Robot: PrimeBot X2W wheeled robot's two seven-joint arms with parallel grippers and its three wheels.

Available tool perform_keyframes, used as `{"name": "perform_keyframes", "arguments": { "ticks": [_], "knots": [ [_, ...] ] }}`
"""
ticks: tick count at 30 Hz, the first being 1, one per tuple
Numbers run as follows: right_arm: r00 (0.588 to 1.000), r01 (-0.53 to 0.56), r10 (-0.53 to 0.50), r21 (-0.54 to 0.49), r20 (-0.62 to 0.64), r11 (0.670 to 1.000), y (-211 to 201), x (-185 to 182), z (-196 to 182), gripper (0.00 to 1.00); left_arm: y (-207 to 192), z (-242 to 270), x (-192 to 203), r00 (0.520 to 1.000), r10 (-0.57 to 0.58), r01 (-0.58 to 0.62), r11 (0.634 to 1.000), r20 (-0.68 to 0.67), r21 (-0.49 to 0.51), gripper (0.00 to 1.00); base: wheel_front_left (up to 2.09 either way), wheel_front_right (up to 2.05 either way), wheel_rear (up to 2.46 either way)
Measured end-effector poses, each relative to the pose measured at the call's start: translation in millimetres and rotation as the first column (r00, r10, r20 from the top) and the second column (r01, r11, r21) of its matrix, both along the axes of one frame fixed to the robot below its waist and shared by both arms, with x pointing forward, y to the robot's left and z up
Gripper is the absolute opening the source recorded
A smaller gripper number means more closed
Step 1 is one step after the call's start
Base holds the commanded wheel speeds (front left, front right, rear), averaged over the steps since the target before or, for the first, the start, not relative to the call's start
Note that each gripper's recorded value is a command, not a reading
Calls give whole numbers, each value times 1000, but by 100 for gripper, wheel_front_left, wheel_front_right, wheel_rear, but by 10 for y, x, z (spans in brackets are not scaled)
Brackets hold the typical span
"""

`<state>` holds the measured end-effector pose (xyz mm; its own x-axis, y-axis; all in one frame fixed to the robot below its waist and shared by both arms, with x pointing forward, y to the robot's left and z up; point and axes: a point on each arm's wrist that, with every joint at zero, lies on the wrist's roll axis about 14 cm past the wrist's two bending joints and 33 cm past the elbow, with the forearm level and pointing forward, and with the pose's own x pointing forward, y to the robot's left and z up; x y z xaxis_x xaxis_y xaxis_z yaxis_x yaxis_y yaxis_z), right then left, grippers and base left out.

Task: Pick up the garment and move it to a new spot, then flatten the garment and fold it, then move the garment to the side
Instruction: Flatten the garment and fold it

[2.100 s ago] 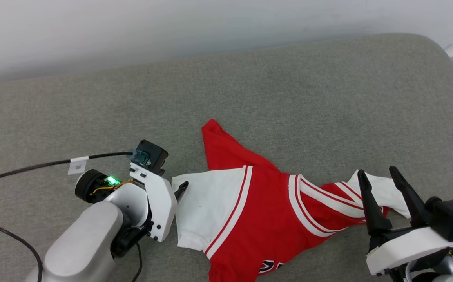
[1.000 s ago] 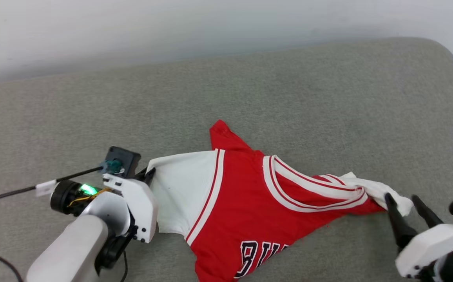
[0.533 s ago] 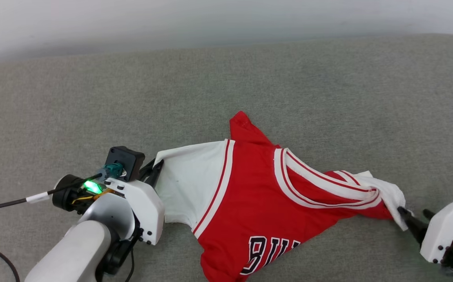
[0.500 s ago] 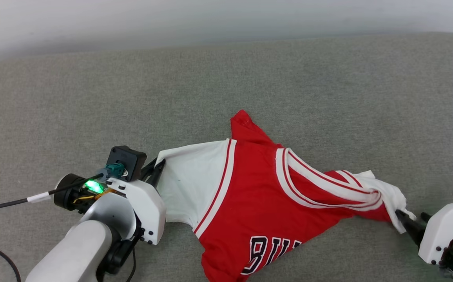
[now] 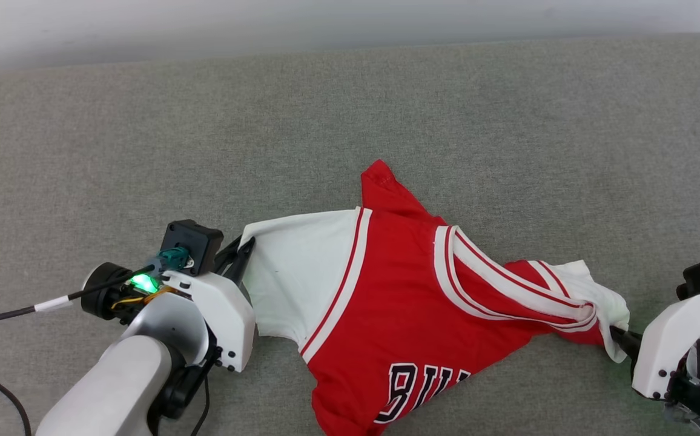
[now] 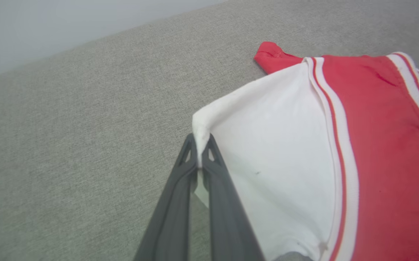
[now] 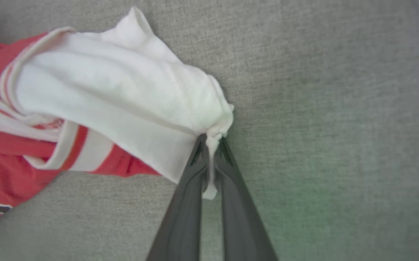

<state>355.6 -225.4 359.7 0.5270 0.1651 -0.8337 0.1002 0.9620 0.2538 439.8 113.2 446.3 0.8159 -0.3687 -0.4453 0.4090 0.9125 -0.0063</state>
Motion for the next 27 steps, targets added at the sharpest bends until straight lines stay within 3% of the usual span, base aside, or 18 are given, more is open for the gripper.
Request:
{"name": "perform_keyframes", "arguments": {
  "ticks": [6, 12, 20, 27],
  "knots": [
    [997, -11, 15, -46, 74, 999, -57, 35, 218, 0, 32, 164, 23, 999, 14, -13, 1000, 52, -7, 0, 0, 0, 0],
    [968, 36, -5, -121, 250, 992, -301, 215, 732, 0, 104, 513, 75, 984, 45, -44, 999, 171, -9, 0, 0, 0, 0],
    [888, 109, -14, -182, 460, 977, -570, 606, 1554, 0, 341, 1156, 339, 930, 127, -119, 992, 344, -46, 0, 0, 0, 0],
    [824, 87, 47, -208, 564, 974, -477, 1142, 2137, 0, 478, 1668, 783, 881, 193, -151, 980, 431, -130, 0, 0, 0, 0]
  ]
}}
